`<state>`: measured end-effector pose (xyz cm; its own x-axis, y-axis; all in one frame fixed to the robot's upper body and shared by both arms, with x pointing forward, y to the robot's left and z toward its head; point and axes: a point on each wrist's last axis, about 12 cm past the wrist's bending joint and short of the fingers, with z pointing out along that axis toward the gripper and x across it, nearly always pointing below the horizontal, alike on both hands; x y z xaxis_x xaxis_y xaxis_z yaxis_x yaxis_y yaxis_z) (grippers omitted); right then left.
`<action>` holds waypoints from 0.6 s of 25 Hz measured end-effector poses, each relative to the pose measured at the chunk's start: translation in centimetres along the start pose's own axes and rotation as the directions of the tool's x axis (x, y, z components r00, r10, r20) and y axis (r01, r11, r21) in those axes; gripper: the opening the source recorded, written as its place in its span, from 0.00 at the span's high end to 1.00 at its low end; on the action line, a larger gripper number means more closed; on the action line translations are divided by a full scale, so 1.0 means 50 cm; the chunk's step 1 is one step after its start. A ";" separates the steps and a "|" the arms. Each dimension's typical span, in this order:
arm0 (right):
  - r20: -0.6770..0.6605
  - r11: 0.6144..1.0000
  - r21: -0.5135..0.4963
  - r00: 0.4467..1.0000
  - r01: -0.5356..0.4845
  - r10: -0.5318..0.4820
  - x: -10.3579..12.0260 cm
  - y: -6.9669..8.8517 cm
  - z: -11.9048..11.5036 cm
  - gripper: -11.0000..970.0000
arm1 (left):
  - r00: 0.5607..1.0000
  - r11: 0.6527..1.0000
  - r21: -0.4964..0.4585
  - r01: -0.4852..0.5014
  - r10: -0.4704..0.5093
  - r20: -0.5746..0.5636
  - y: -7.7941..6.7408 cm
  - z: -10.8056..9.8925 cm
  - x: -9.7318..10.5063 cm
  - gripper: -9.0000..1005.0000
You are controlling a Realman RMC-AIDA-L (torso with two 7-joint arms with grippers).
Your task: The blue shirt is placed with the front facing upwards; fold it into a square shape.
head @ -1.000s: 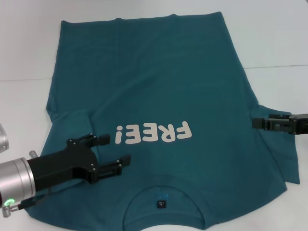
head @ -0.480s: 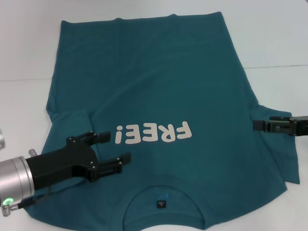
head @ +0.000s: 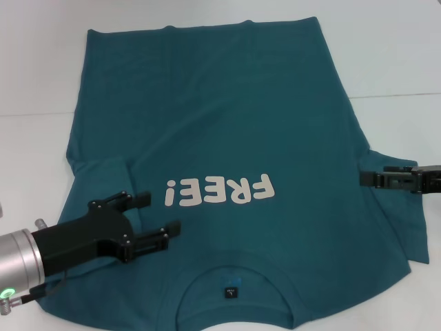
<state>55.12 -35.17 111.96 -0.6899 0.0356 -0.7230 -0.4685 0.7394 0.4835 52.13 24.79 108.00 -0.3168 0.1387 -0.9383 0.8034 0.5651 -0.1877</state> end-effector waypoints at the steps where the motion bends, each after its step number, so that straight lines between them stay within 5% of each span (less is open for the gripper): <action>1: 0.001 1.000 0.001 1.000 0.000 0.000 0.000 0.000 0.000 0.05 | 1.000 1.000 0.000 -0.001 0.001 0.000 0.000 0.000 0.001 0.16; 15: -0.033 0.998 0.042 0.999 -0.039 0.041 0.002 -0.013 -0.018 0.05 | 1.000 1.000 0.005 0.000 0.000 -0.004 -0.001 0.003 0.006 0.16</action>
<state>54.86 -36.25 112.01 -0.7261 0.0436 -0.6862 -0.4173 0.7653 0.4901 52.06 24.68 107.67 -0.3186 0.1422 -0.9372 0.8059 0.5612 -0.1888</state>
